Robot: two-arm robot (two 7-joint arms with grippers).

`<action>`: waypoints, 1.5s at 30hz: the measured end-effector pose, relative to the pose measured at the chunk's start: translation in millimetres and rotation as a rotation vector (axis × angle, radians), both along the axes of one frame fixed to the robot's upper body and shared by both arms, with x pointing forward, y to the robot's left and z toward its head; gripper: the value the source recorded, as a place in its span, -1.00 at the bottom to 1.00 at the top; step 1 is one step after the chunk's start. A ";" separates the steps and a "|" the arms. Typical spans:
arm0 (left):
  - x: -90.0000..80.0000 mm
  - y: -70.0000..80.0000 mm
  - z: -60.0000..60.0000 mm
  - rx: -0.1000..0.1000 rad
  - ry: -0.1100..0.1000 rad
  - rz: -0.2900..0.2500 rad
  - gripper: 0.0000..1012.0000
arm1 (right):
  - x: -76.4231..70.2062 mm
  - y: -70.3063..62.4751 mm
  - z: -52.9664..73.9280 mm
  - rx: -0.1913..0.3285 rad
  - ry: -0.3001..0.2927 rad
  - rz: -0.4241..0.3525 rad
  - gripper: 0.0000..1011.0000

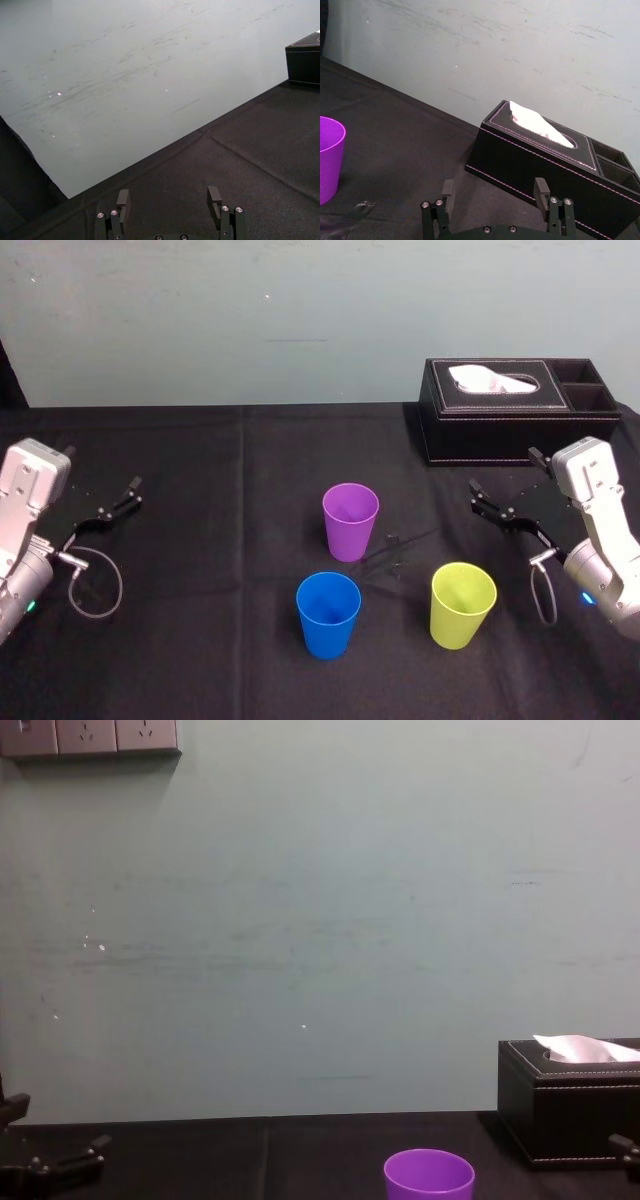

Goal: Stack the three plastic cups sequentially using one hand.

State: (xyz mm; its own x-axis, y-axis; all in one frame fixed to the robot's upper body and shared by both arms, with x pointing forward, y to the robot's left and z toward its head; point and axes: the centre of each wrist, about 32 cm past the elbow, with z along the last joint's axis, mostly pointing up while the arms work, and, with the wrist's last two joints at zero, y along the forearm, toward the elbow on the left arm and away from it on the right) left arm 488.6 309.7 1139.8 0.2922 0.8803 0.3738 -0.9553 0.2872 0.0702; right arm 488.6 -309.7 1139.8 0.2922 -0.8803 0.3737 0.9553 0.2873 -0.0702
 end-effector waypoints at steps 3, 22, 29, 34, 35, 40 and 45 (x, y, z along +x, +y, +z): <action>0.0 0.0 0.0 0.000 0.000 0.000 1.00 | 0.0 0.0 0.0 0.000 0.000 0.000 0.98; 0.0 0.0 0.0 0.000 0.000 0.000 1.00 | 0.0 0.0 0.0 0.000 0.000 0.000 0.98; 0.0 0.0 0.0 0.000 0.000 0.000 1.00 | 0.0 0.0 0.0 0.000 0.000 0.000 0.98; 0.0 0.0 0.0 0.000 0.000 0.000 1.00 | 0.0 0.0 0.0 0.000 0.000 0.000 0.98; 0.0 0.0 0.0 0.000 0.000 0.000 1.00 | 0.0 0.0 0.0 0.000 0.000 0.000 0.98; 0.0 0.0 0.0 0.000 0.000 0.000 1.00 | 0.0 0.0 0.0 0.000 0.000 0.000 0.98; 0.0 0.0 0.0 0.000 0.000 0.000 1.00 | 0.0 0.0 0.0 0.000 0.000 0.000 0.98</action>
State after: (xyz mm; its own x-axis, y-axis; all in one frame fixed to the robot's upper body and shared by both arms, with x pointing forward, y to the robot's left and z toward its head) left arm 488.6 309.7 1139.8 0.2922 0.8803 0.3738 -0.9553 0.2873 0.0702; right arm 488.6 -309.7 1139.8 0.2922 -0.8803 0.3737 0.9553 0.2873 -0.0702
